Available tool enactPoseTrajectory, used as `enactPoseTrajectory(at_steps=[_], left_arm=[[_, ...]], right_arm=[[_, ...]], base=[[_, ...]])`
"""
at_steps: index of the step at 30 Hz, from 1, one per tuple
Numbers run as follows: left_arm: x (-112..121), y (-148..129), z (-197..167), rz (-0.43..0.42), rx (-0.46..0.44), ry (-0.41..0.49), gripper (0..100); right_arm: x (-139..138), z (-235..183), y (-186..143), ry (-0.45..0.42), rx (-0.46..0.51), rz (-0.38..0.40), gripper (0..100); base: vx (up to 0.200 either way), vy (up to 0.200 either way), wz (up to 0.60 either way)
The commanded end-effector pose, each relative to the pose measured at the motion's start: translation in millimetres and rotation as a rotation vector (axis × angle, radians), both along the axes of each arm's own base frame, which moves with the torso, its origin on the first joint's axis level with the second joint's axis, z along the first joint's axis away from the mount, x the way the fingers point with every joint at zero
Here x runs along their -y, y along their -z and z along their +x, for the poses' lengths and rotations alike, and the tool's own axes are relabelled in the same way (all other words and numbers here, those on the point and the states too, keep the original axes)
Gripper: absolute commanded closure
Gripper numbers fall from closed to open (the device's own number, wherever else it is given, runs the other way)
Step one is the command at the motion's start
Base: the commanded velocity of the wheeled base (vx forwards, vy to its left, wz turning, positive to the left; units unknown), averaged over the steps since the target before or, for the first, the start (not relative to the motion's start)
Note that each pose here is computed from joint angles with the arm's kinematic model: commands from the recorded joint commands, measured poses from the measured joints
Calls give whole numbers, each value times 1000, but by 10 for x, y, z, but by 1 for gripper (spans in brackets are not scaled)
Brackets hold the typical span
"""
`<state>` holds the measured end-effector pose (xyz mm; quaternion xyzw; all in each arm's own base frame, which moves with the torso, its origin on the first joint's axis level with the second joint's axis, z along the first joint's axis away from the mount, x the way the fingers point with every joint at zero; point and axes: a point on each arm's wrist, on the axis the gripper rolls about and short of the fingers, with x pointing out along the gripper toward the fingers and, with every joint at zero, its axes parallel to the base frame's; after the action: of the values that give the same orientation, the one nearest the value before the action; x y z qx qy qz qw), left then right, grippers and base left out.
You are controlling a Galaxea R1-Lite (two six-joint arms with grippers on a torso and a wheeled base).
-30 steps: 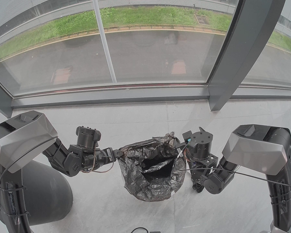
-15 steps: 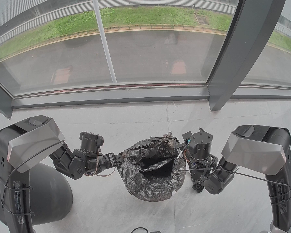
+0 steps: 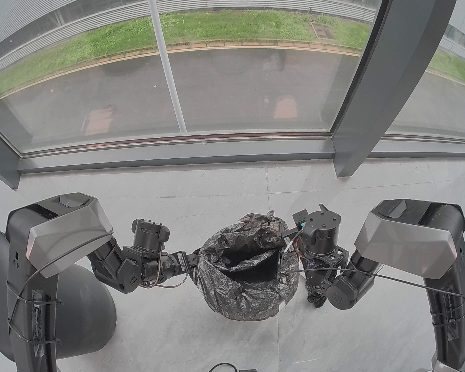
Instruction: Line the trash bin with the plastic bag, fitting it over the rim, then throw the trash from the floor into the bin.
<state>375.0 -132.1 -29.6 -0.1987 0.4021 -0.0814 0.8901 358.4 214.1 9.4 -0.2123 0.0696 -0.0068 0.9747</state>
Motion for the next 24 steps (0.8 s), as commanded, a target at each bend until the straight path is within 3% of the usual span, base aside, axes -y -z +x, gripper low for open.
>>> enactPoseTrajectory(at_steps=[1, 24], left_arm=[[4, 66, -5, 3, -16, 2, 0], [9, 51, 16, 4, -5, -8, 0]], right_arm=[[0, 1, 19, 0, -3, -2, 0], [-4, -5, -6, -2, 2, 3, 0]], base=[[0, 0, 0], [0, 0, 0]])
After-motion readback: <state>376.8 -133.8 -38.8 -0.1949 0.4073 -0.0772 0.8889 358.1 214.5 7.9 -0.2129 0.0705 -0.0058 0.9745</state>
